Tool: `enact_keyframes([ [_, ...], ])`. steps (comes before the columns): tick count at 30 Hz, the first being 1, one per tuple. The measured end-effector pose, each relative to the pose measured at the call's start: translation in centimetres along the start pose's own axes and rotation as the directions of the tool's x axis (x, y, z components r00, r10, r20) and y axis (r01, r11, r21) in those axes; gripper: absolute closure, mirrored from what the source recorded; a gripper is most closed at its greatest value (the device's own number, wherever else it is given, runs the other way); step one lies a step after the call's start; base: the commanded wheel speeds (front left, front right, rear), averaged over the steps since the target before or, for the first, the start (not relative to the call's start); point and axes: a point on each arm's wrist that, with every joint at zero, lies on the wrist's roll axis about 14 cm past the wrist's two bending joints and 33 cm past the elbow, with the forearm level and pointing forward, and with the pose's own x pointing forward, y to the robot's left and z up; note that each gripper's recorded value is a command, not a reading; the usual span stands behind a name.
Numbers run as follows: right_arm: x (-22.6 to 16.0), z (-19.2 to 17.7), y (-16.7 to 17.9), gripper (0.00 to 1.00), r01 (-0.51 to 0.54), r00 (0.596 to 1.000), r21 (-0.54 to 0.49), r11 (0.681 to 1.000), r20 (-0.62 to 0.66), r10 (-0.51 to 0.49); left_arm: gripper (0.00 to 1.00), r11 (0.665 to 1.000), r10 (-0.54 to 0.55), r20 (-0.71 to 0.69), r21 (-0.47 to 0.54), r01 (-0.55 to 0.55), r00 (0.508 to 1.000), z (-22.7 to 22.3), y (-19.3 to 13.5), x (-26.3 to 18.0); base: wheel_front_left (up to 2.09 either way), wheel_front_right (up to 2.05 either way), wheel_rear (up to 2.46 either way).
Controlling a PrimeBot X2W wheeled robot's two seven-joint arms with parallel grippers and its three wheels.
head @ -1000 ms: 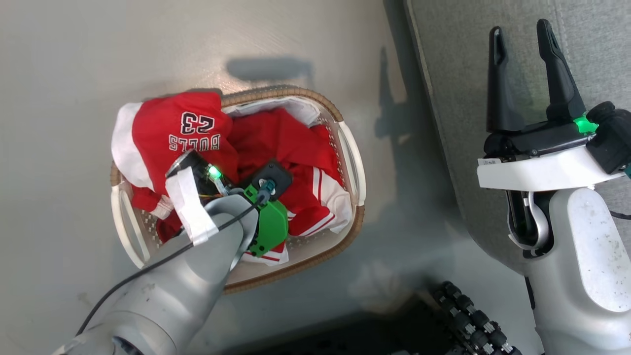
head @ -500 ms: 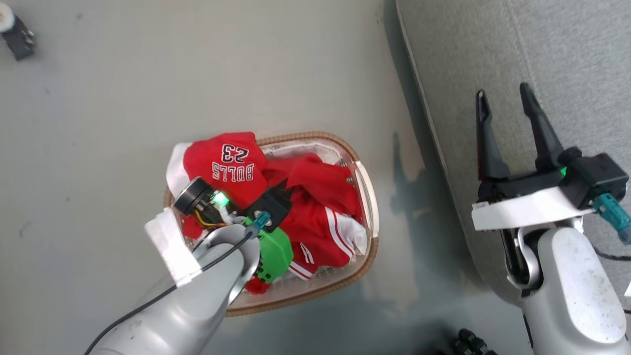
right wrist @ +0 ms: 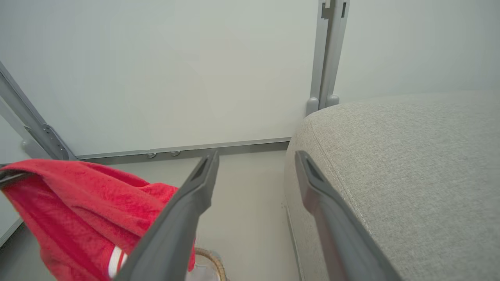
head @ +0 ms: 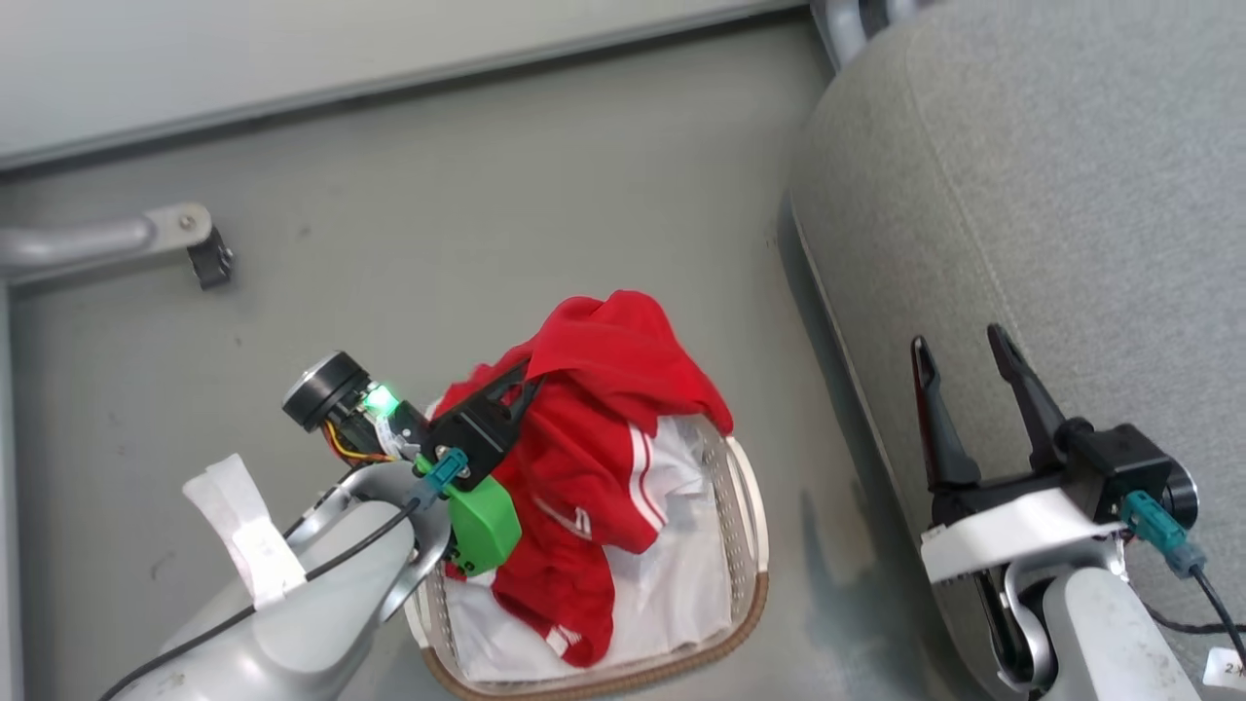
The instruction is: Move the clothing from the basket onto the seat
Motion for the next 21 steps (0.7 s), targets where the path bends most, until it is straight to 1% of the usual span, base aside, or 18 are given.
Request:
enact_keyframes([
  [2,-0.7,0.7,0.3,0.0,-0.005,1.0,0.001,1.0,0.015,0.005,1.0,0.999,0.016,0.026,0.039,-0.017,1.0,1.7,0.8,-0.8,0.0,0.0,0.0],
  [6,-1.7,2.5,1.1,0.0,-0.024,0.998,0.0,1.0,0.058,0.024,1.0,0.989,0.067,0.111,0.121,-0.081,0.991,6.4,3.1,-2.3,0.0,0.0,0.0],
  [8,-2.2,3.4,1.6,0.0,-0.034,0.996,-0.001,0.999,0.079,0.034,1.0,0.979,0.098,0.17,0.162,-0.125,0.981,9.4,4.4,-3.1,0.0,0.0,0.0],
  [13,-3.1,4.9,2.4,0.0,-0.054,0.991,-0.006,0.999,0.12,0.054,1.0,0.949,0.138,0.295,0.235,-0.212,0.945,16.2,6.3,-5.1,0.0,0.0,0.0],
  [18,-3.5,6.1,3.3,0.0,-0.078,0.986,-0.01,0.997,0.15,0.079,1.0,0.919,0.149,0.397,0.284,-0.275,0.906,22.1,7.3,-6.9,0.0,0.0,0.0],
  [21,-3.7,6.3,3.7,0.0,-0.09,0.984,-0.012,0.996,0.155,0.091,1.0,0.908,0.149,0.444,0.291,-0.3,0.883,24.8,7.6,-7.5,0.0,0.0,0.0],
])
